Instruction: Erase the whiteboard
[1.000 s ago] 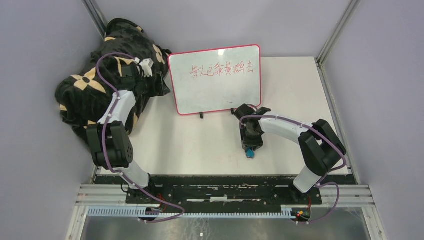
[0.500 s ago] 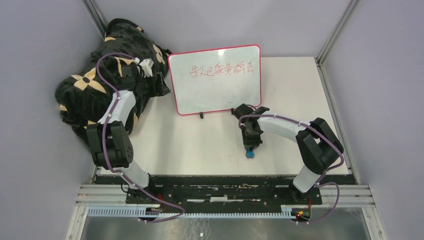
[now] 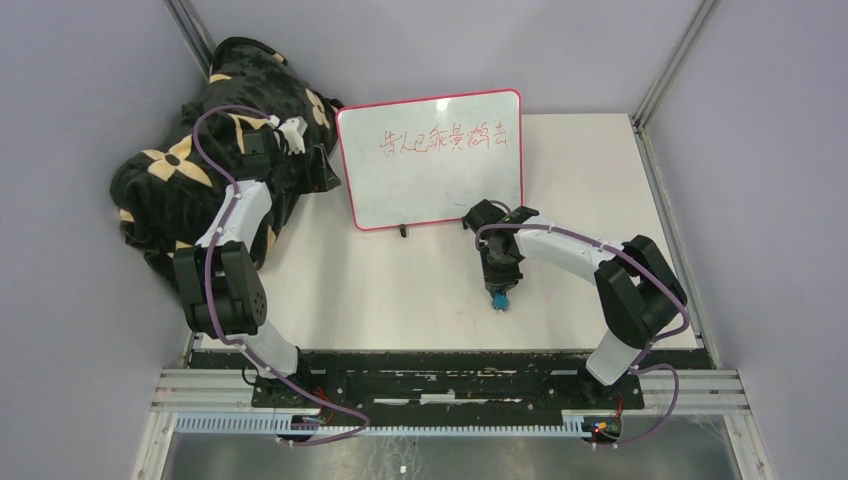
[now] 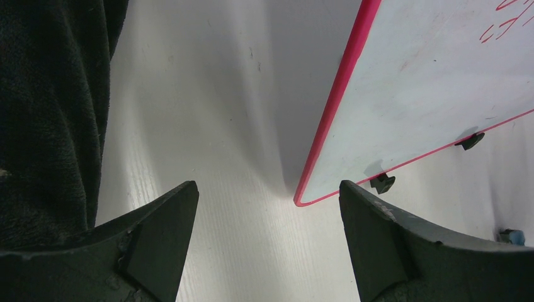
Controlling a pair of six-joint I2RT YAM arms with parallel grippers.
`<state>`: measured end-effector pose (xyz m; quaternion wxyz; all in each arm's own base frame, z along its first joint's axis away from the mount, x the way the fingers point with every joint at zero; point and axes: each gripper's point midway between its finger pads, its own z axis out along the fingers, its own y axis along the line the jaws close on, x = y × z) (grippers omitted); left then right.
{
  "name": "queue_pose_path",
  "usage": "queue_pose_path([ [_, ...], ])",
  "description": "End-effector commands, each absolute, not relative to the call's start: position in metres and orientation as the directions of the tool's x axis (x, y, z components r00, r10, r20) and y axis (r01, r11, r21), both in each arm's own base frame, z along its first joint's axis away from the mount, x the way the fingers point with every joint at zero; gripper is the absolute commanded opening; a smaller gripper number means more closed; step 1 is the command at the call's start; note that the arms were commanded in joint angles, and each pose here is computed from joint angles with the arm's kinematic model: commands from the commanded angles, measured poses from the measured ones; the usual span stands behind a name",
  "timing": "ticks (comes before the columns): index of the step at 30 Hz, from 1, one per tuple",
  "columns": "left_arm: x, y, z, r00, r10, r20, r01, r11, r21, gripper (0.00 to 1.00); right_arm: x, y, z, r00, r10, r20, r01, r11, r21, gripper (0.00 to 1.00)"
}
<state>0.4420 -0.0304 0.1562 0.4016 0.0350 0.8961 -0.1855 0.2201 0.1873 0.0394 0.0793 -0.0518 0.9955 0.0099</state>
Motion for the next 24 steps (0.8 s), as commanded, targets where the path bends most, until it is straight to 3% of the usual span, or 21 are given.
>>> queue_pose_path([
  [1, 0.451, -0.029, 0.170, -0.645, -0.082, -0.760, 0.222, 0.931, -0.289, 0.89, 0.225, 0.188, 0.046, -0.977, -0.102, -0.188, -0.105, 0.994, 0.008, 0.36],
  [5, 0.449, -0.029, 0.168, -0.649, -0.083, -0.756, 0.217, 0.932, -0.289, 0.89, 0.218, 0.188, 0.034, -0.983, -0.097, -0.154, -0.100, 0.995, 0.010, 0.43],
  [24, 0.446, -0.030, 0.163, -0.656, -0.090, -0.750, 0.214, 0.930, -0.299, 0.89, 0.215, 0.172, 0.030, -0.984, -0.090, -0.156, -0.082, 0.995, -0.060, 0.44],
])
